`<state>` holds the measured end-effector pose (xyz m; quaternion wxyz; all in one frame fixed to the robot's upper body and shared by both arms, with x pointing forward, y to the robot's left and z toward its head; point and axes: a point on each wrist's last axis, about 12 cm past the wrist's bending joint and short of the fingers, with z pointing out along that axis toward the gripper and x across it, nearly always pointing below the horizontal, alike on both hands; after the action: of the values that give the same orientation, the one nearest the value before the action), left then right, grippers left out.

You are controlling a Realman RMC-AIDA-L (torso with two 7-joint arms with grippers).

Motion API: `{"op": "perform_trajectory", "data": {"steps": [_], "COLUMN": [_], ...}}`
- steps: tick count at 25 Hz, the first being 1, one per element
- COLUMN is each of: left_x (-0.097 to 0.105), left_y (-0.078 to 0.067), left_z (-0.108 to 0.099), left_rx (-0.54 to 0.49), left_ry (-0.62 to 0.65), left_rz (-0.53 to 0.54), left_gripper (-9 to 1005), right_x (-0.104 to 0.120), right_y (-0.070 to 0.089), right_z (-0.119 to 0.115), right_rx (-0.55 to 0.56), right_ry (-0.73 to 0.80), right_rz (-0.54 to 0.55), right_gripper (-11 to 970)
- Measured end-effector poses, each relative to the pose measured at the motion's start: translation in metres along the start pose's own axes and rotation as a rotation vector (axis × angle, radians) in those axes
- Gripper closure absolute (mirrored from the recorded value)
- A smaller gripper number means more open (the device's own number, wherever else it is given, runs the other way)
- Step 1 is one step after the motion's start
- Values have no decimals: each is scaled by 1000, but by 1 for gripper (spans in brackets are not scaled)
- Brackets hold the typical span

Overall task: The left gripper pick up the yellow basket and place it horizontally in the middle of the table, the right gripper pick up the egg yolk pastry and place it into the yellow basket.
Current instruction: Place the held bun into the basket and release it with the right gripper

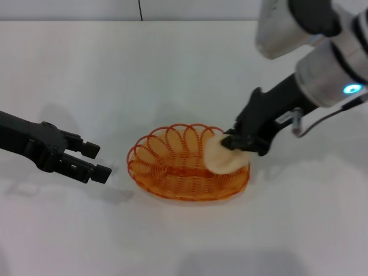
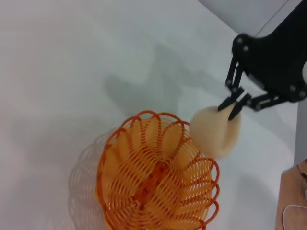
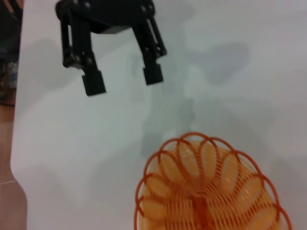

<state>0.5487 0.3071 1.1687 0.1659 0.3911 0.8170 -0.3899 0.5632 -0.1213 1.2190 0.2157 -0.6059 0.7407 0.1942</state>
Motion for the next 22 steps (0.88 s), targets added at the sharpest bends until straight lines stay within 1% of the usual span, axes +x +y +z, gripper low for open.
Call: {"op": "perform_trajectory", "data": {"steps": [7,14,20,22], "left_x": [-2,-3,-3,-3], "left_y": [1,1,1,1], "left_z": [0,1,3,3], "left_rx": [-8,-7,-6,-5], "left_ry": [-3,-3,-5,-5], "left_rz": [3,6,7,7], "left_gripper": [135,135,135,135], "right_x": [-13,-21,-22,-23], "right_y": [3,7,6,6], "right_z": [26,34,40,41], "right_rx": [-31,-49,-50,-47], "right_ry": [13,-9,-12,-13], "right_rz": [-39,-59,-63,-63], "right_gripper": [922,923,925,910]}}
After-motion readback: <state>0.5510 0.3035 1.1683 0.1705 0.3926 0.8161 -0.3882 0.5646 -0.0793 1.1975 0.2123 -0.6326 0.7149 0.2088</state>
